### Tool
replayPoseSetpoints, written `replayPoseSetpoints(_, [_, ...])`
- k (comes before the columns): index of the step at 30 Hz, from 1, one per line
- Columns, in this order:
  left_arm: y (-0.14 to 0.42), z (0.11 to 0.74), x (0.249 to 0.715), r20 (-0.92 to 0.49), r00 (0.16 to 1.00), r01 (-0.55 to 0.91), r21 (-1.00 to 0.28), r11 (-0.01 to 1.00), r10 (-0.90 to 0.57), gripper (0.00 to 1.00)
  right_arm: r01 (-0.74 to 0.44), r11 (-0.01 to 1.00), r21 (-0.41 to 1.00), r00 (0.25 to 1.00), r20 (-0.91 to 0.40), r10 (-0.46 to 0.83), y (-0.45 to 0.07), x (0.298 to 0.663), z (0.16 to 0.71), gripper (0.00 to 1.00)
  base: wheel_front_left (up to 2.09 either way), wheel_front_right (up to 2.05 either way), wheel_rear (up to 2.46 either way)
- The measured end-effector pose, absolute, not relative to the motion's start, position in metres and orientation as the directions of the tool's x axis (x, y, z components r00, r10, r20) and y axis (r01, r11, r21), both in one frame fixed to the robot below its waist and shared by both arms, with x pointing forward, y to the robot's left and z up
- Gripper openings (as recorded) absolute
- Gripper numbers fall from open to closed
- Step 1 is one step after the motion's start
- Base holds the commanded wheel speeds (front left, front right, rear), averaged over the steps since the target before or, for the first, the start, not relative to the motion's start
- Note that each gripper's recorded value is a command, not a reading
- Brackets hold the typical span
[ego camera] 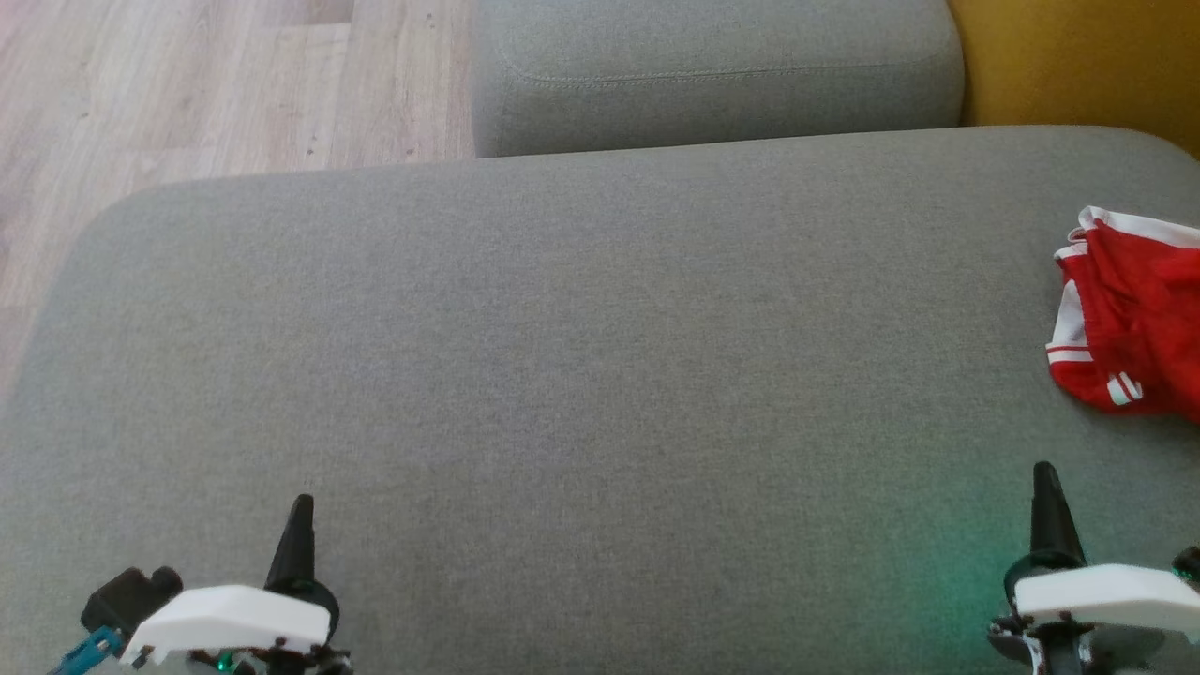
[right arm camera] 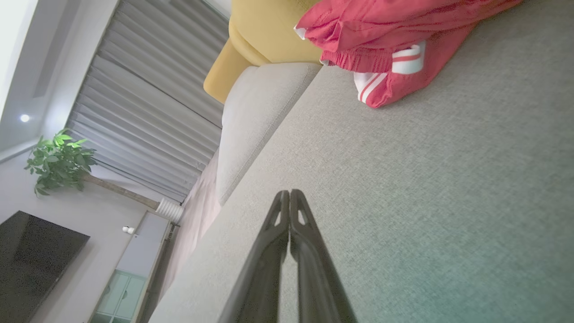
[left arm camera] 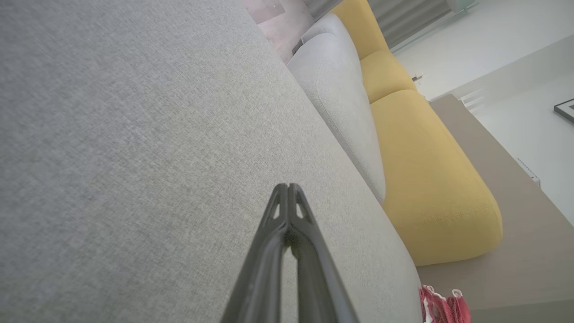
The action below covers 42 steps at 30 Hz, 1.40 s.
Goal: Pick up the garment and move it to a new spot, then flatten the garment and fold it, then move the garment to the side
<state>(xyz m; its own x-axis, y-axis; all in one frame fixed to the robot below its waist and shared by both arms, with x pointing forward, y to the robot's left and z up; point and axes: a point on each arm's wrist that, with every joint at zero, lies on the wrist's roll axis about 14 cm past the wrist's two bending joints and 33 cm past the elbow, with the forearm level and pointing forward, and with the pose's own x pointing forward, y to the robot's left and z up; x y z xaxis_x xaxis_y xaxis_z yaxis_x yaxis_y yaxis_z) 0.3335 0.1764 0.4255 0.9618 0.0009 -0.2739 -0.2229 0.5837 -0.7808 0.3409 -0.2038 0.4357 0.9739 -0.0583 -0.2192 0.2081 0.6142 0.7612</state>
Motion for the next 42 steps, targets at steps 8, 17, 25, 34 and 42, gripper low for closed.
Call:
replayPoseSetpoints(8, [0.181, 0.428, 0.336, -0.271, 0.963, -0.236, -0.831, 0.503, 0.003, 0.00, 0.205, 0.532, 0.822, 0.977, -0.207, -0.055, -0.204, 0.347, 0.441, 0.00, 0.00, 0.00, 0.00])
replayPoseSetpoints(17, [0.179, 0.438, 0.346, -0.239, 0.971, -0.211, -0.886, 0.413, -0.015, 0.00, 0.207, 0.434, 0.877, 0.978, -0.204, -0.054, -0.205, 0.349, 0.443, 0.00, 0.00, 0.00, 0.00])
replayPoseSetpoints(25, [0.184, 0.443, 0.350, -0.223, 0.975, -0.208, -0.923, 0.325, -0.009, 0.00, 0.184, 0.343, 0.921, 0.983, -0.180, -0.045, -0.204, 0.356, 0.452, 0.00, 0.00, 0.00, 0.00])
replayPoseSetpoints(34, [0.183, 0.453, 0.359, -0.185, 0.982, -0.175, -0.961, 0.216, -0.024, 0.00, 0.169, 0.223, 0.960, 0.986, -0.164, -0.043, -0.206, 0.360, 0.457, 0.00, 0.00, 0.00, 0.00])
replayPoseSetpoints(42, [0.186, 0.460, 0.365, -0.160, 0.987, -0.156, -0.980, 0.126, -0.024, 0.00, 0.151, 0.124, 0.981, 0.988, -0.147, -0.040, -0.207, 0.364, 0.461, 0.00, 0.00, 0.00, 0.00])
